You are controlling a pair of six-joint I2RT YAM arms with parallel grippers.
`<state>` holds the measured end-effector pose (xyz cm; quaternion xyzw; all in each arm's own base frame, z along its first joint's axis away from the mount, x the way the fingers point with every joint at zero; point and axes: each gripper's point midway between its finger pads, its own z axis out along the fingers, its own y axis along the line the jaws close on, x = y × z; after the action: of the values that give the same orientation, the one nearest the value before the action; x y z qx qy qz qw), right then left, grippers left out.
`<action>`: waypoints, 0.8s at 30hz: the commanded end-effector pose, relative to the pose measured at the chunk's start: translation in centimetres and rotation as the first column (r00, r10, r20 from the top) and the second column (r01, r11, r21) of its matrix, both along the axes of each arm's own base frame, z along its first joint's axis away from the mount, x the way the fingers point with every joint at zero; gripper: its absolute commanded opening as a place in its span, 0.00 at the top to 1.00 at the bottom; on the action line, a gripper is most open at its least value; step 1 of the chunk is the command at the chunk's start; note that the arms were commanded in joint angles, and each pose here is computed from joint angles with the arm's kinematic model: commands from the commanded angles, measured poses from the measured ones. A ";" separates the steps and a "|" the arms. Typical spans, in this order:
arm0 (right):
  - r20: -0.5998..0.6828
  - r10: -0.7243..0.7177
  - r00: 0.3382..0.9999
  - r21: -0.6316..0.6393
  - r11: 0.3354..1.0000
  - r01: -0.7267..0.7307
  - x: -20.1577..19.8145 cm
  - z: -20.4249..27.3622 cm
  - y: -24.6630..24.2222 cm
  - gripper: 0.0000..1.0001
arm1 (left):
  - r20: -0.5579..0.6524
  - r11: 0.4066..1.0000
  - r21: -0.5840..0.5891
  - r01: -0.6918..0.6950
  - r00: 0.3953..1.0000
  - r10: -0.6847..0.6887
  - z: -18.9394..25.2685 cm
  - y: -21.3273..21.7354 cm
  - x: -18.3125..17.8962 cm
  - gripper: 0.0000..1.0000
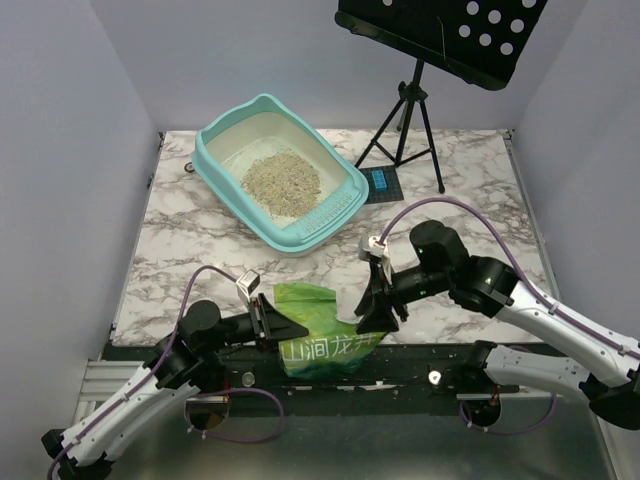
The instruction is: Fill the litter box with clean litter
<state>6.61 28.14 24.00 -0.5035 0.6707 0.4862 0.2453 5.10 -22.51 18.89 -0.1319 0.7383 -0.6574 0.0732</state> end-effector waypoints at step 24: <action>0.108 0.111 0.988 -0.038 0.993 -0.108 -1.1 -0.9 0.7 0.44 | 0.044 0.998 0.029 0.063 0.997 -0.064 -0.7 -0.1 0.6 1.00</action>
<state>6.20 28.82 23.70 -0.5097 0.6571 0.4954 0.2512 6.72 -22.70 18.33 -0.0696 0.7694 -0.6243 0.1157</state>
